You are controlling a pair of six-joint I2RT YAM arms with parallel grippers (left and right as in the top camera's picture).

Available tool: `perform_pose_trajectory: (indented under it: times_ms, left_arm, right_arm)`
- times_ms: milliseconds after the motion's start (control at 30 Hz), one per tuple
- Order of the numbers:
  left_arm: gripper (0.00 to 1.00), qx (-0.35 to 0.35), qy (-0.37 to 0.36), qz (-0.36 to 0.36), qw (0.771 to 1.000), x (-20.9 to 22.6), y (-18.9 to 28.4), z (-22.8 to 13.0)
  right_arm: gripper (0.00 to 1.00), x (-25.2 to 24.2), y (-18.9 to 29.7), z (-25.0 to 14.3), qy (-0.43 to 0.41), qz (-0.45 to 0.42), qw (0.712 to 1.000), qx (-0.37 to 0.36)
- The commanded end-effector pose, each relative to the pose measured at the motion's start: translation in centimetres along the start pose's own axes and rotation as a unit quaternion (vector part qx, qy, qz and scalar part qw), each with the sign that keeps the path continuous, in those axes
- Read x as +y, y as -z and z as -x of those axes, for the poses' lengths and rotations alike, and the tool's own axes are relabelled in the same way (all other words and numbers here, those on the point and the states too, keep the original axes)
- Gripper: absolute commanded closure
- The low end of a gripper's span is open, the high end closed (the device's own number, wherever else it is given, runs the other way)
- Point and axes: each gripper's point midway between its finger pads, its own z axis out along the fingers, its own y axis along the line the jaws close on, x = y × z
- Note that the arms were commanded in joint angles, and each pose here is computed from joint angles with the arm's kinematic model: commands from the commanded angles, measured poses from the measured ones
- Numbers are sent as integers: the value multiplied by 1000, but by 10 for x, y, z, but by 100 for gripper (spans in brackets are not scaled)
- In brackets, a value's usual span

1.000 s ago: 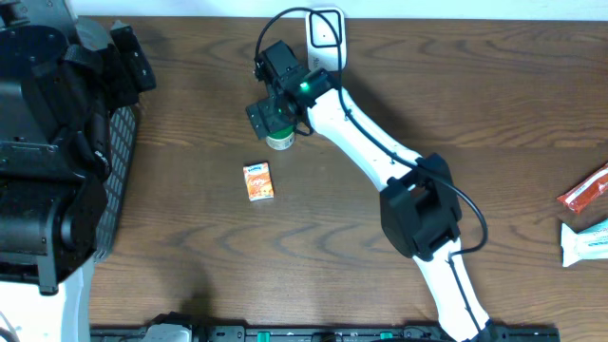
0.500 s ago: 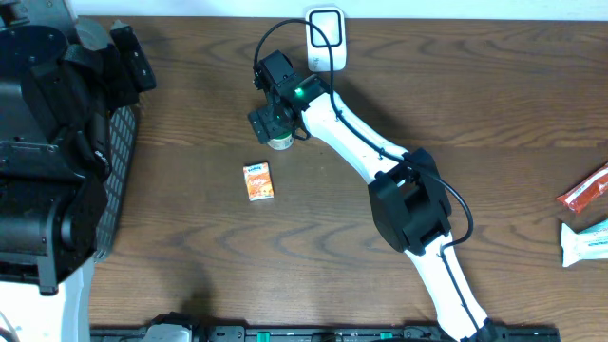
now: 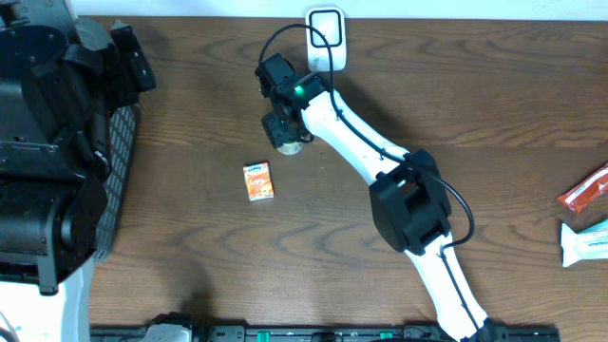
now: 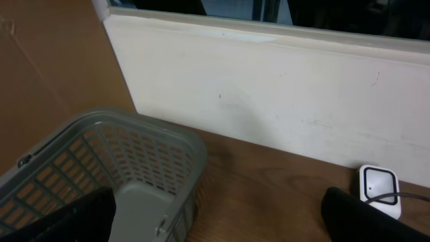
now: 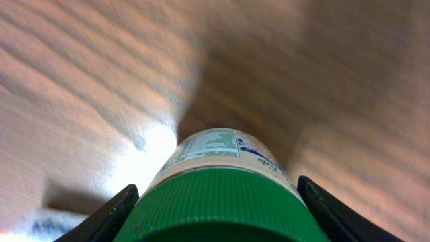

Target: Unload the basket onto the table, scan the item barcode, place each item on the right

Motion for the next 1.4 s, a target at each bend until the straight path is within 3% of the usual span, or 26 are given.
perform_pose_trajectory:
  times_ms: [0, 167, 333, 433, 567, 700, 800, 1100, 1367]
  left_arm:
    - [2, 0, 5, 4, 1000, 2, 1, 0]
    - [2, 0, 5, 4, 1000, 2, 1, 0]
    - [2, 0, 5, 4, 1000, 2, 1, 0]
    - [2, 0, 5, 4, 1000, 2, 1, 0]
    - [2, 0, 5, 4, 1000, 2, 1, 0]
    - [2, 0, 5, 4, 1000, 2, 1, 0]
    - [2, 0, 5, 4, 1000, 2, 1, 0]
    - [2, 0, 5, 4, 1000, 2, 1, 0]
    - [2, 0, 5, 4, 1000, 2, 1, 0]
  right_arm:
    - [48, 0, 14, -2, -42, -4, 999, 10]
    - [52, -6, 25, -35, -94, -26, 992, 77]
    - [49, -6, 29, -58, -111, -43, 986, 119]
    - [43, -1, 28, -55, -106, -41, 987, 111]
    - [20, 4, 27, -49, -103, -35, 989, 97]
    - [16, 5, 32, -47, -111, -32, 989, 92]
    - [1, 5, 41, -47, -121, -31, 988, 91]
    - [1, -1, 94, -51, -164, -27, 983, 80]
    - [1, 12, 85, -61, -171, 1, 979, 110]
